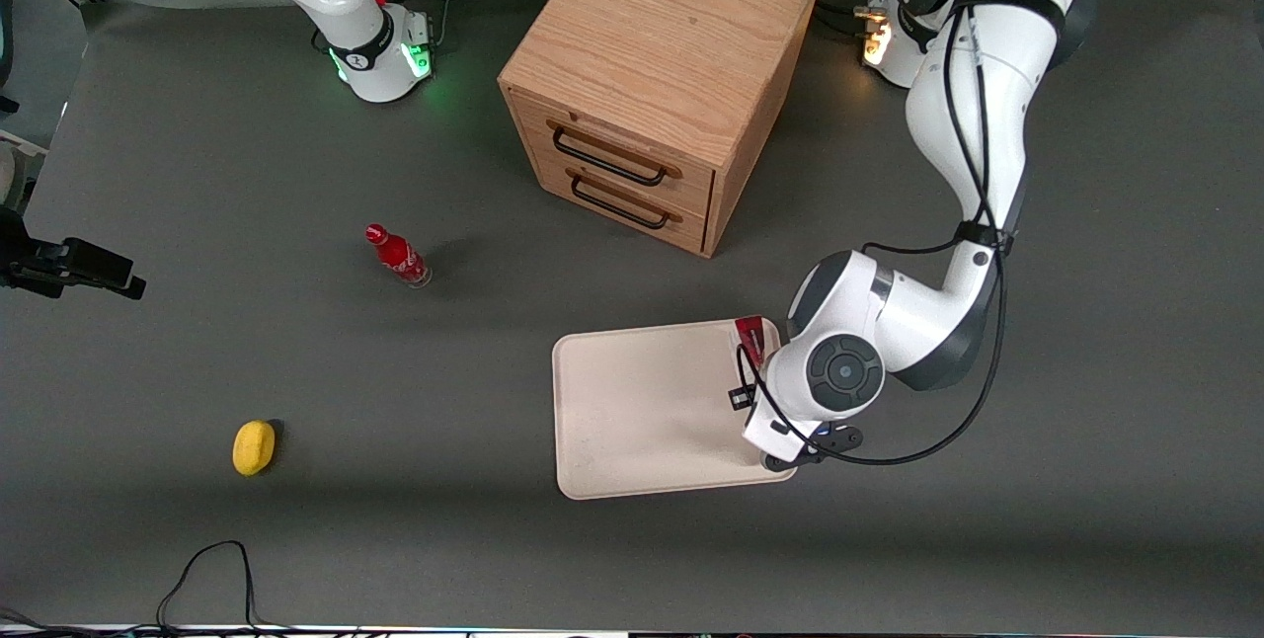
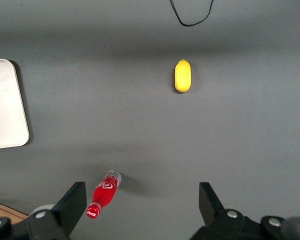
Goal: Place red cookie box on tray
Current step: 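Lower the box onto the tray and open the left gripper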
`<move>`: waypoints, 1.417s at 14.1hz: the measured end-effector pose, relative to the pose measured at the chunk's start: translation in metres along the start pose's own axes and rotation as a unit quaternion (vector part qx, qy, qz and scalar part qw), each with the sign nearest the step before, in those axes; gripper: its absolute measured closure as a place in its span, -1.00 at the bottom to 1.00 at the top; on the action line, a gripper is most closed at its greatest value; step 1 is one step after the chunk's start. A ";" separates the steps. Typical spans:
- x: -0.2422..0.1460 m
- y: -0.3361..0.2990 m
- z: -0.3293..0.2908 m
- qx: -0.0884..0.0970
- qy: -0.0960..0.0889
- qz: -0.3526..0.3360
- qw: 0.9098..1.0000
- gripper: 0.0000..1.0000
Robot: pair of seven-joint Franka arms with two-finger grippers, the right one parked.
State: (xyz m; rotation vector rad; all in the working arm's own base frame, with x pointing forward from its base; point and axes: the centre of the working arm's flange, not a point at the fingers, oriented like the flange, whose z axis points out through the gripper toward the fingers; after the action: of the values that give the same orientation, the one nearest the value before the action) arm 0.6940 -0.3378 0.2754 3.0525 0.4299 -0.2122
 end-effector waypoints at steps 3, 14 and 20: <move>0.002 0.000 0.013 0.002 -0.002 0.010 1.000 0.94; 0.001 0.001 0.015 0.008 0.002 0.024 1.000 0.17; 0.000 -0.019 -0.037 0.034 -0.013 0.035 0.999 -1.00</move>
State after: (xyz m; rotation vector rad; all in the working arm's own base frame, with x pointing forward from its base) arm 0.6930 -0.3172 0.3115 3.1208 0.3200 -0.2674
